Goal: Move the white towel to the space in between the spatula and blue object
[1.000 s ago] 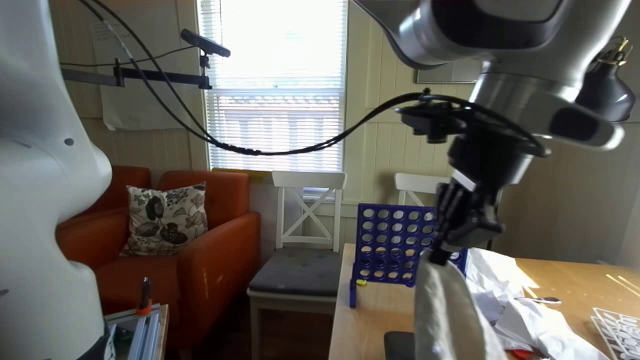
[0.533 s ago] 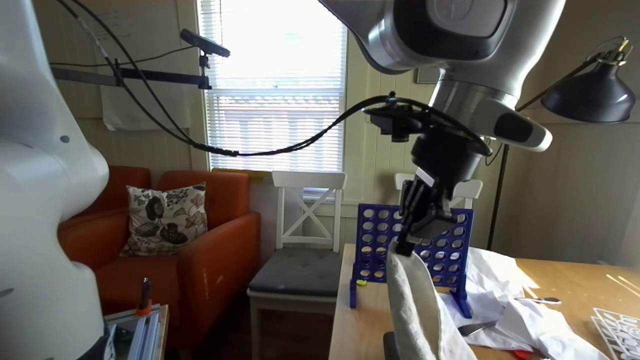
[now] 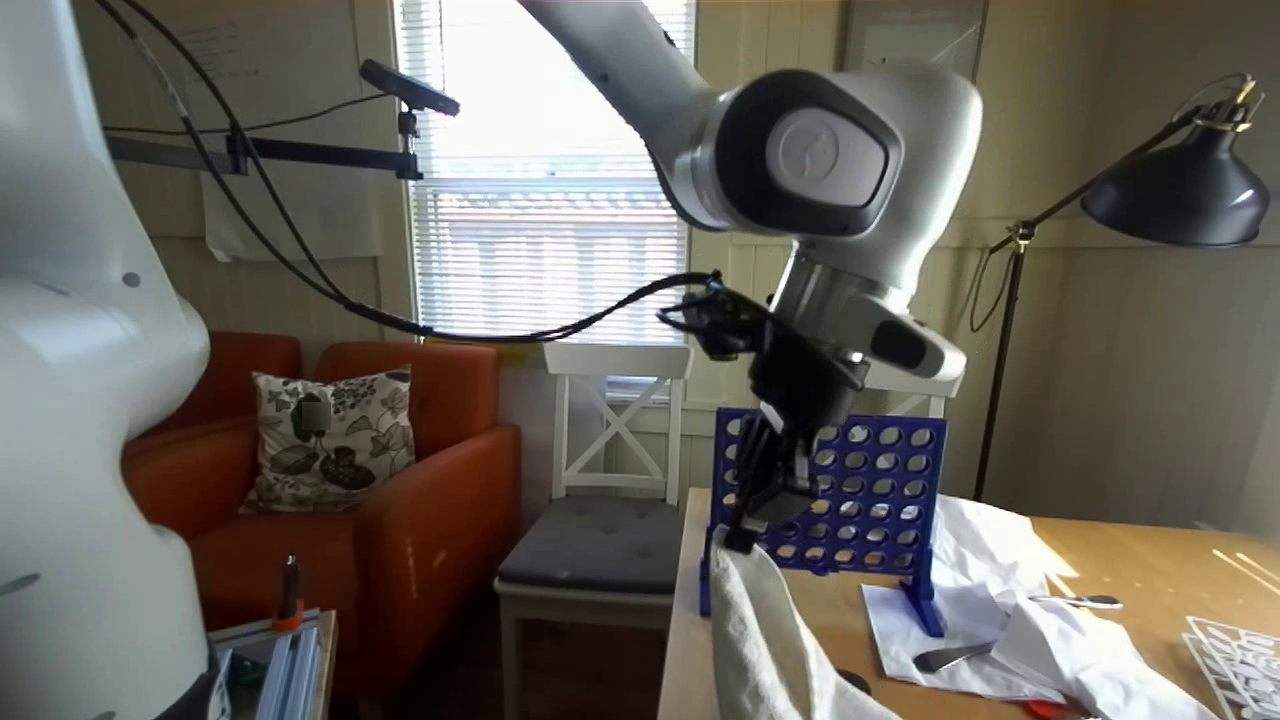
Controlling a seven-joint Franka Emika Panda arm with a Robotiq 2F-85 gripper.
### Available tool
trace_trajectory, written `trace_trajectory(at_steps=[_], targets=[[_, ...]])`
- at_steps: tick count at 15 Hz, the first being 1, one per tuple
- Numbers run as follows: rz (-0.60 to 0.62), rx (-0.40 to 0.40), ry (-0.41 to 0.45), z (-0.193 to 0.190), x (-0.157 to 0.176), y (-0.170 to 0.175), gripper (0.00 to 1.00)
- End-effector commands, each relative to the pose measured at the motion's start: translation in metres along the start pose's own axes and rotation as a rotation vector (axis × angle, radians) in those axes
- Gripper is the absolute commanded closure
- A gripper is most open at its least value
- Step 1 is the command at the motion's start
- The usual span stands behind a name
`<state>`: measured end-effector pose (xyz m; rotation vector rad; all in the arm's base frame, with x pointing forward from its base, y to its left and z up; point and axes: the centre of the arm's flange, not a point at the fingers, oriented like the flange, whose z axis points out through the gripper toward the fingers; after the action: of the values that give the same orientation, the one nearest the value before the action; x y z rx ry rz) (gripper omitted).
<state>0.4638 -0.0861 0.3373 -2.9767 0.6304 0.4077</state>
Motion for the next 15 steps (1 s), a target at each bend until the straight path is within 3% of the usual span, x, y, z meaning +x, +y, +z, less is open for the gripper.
trace_trajectory(at_steps=[1, 5, 6, 7, 10, 13, 15], targets=[[-0.003, -0.093, 0.013, 0.062, 0.0, -0.011, 0.99], [-0.023, -0.165, 0.037, 0.106, -0.013, -0.031, 0.99], [-0.027, -0.177, 0.031, 0.111, -0.014, -0.033, 0.71], [-0.027, -0.178, 0.025, 0.111, -0.014, -0.034, 0.7], [-0.005, -0.16, 0.024, 0.079, 0.019, -0.007, 0.5], [0.108, -0.078, 0.124, 0.033, 0.064, 0.051, 0.3], [0.091, -0.029, 0.086, 0.015, 0.096, 0.097, 0.16]])
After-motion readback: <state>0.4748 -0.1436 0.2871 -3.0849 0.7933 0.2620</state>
